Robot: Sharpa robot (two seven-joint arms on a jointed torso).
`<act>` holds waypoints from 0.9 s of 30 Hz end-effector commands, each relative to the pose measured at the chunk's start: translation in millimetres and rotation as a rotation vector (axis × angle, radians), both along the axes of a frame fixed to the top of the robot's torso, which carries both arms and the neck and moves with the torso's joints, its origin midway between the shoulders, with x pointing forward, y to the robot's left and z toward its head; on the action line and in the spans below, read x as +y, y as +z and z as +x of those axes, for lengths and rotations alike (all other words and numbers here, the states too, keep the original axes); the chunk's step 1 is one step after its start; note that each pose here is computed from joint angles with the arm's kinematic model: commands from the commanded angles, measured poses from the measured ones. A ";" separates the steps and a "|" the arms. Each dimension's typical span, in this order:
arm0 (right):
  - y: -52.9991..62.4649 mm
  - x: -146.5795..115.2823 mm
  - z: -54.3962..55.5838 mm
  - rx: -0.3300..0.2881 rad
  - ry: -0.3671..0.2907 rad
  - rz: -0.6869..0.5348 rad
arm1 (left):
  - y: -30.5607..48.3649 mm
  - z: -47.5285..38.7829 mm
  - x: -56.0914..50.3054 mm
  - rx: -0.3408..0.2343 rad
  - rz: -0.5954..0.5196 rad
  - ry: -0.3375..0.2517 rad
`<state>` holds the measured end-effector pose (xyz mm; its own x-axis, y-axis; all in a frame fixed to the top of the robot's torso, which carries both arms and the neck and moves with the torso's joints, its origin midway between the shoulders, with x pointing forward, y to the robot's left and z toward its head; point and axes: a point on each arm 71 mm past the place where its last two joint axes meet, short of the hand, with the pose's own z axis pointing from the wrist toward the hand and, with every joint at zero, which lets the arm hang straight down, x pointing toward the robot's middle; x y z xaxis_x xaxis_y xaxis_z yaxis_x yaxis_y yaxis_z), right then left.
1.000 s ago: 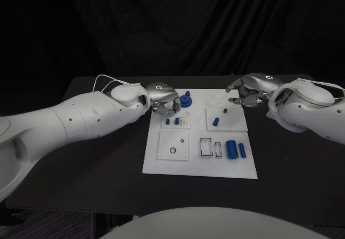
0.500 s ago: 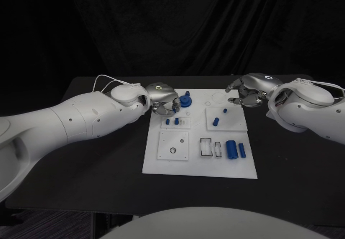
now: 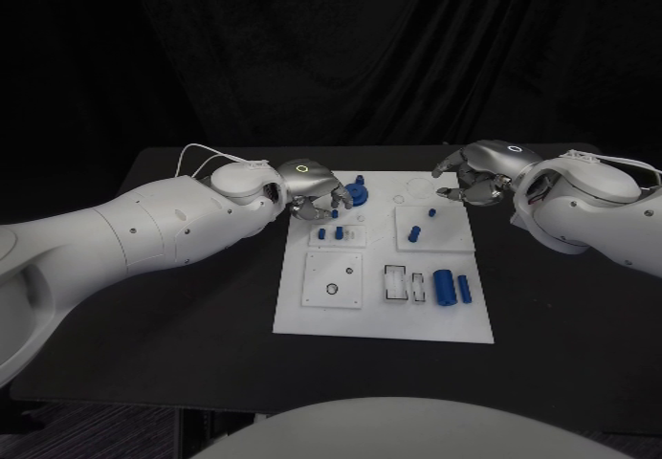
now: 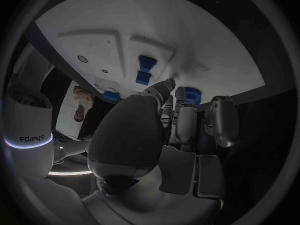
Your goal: Assemble the parts on the task board
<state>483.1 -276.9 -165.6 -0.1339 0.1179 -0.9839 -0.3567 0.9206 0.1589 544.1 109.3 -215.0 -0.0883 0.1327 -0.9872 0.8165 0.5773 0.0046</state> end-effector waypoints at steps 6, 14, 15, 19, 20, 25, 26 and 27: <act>-1.4 -0.5 -0.3 0.013 -0.005 0.009 | -3.5 1.3 2.8 0.020 0.020 0.029; -1.5 -0.5 -0.2 0.016 -0.007 0.013 | -3.3 1.2 3.0 0.017 0.017 0.025; -1.5 -0.5 -0.2 0.015 -0.007 0.013 | -3.2 1.3 3.1 0.016 0.016 0.025; -1.2 -1.0 -0.4 0.013 -0.007 0.015 | -2.3 1.6 5.2 0.004 0.008 0.026; -1.2 -1.2 -0.6 0.013 -0.007 0.015 | -1.7 1.7 6.8 -0.004 0.002 0.026; 0.3 -3.2 -2.7 0.001 -0.005 0.024 | 4.4 2.6 26.9 -0.086 -0.052 0.019; 1.0 -4.1 -3.4 -0.005 -0.005 0.028 | 6.1 2.7 34.2 -0.111 -0.065 0.019; 1.6 -5.0 -4.0 -0.009 -0.005 0.031 | 7.6 2.7 40.7 -0.132 -0.076 0.020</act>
<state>480.5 -281.3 -165.2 -0.1412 0.1362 -0.9806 -0.3470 0.9208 0.1779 549.0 146.1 -214.5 -0.0584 0.1185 -0.9912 0.7776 0.6281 0.0293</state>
